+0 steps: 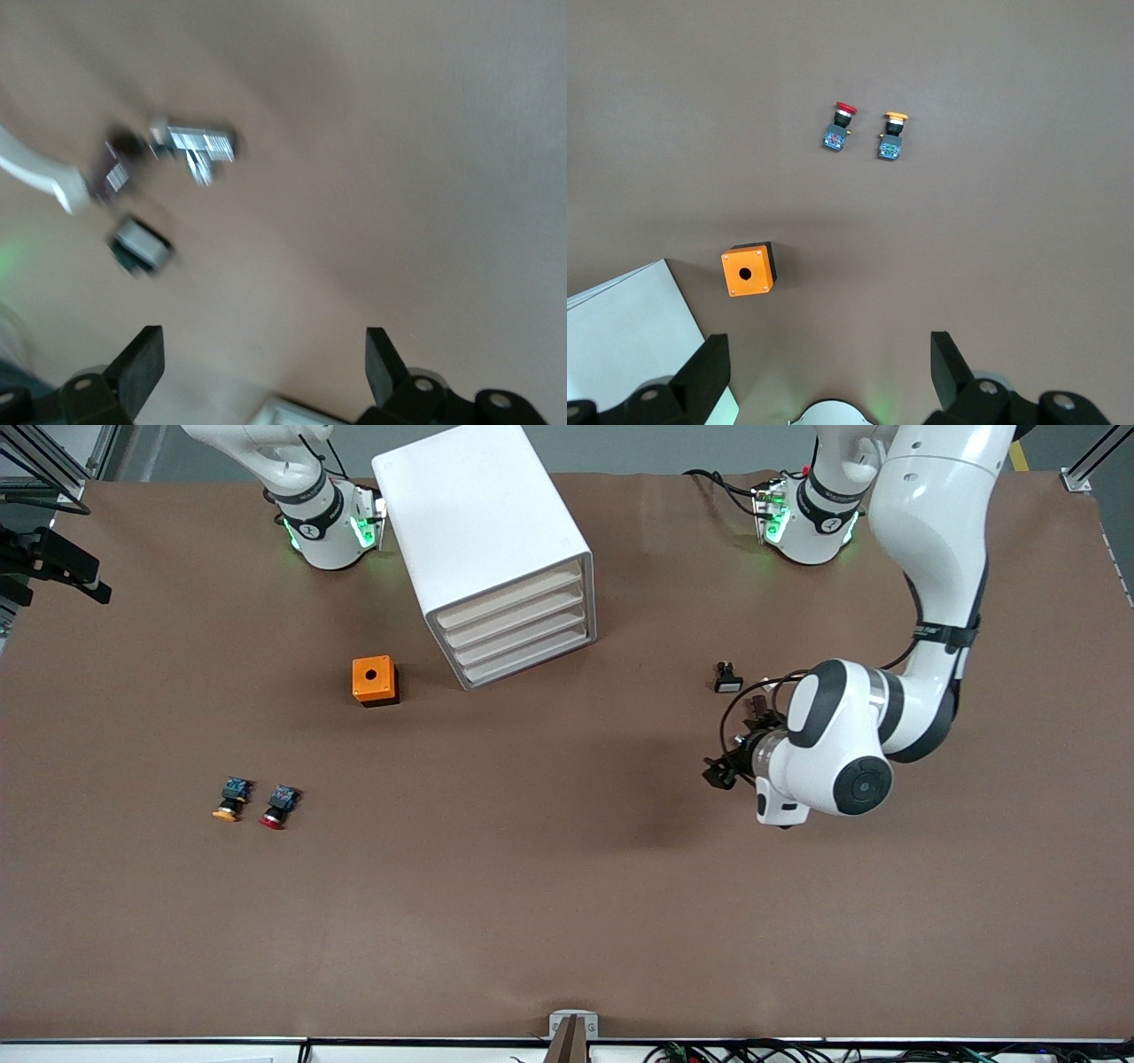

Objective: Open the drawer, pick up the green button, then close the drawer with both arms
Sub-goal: 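Reach the left gripper toward the white cabinet's drawer front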

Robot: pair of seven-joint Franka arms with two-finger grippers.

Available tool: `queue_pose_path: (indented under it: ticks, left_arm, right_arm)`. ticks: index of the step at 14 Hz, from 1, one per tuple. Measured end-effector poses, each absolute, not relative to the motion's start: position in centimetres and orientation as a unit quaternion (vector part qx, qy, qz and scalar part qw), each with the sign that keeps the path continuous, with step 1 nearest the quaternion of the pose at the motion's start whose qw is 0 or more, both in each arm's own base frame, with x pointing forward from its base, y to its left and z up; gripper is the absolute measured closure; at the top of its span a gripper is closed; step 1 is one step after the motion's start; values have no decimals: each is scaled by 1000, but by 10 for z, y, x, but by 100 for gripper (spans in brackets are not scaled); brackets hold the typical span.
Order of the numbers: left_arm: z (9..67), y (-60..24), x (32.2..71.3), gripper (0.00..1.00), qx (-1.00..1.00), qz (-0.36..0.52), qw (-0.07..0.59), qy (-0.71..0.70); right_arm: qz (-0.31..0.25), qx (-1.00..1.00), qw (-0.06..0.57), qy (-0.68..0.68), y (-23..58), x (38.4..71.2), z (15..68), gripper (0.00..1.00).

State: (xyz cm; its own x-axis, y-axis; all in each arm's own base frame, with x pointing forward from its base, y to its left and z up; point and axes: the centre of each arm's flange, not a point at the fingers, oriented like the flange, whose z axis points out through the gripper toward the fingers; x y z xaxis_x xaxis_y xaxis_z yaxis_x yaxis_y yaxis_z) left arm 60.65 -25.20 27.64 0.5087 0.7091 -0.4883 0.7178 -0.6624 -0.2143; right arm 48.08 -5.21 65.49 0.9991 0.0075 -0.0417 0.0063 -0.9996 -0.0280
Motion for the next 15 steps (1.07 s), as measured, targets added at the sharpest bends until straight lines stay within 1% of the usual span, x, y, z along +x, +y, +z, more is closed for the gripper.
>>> queue_pose_path:
  ticks: [3,6,9,12,15]
  left_arm:
    - [258,-278,602,0,798,-328,-12,506]
    - [234,-305,588,0,713,-390,-47,581]
    - [212,-334,578,0,632,-427,-87,641]
    - [190,-357,568,0,563,-463,-123,673]
    - [172,-380,546,0,521,-500,-173,670]
  right_arm:
    - [21,-1000,14,-3,-52,481,655,0]
    - [21,-1000,14,-3,-52,481,655,0]
    - [21,-1000,10,-3,-53,481,655,0]
    - [20,-1000,7,-3,-54,481,655,0]
    - [20,-1000,7,-3,-54,481,655,0]
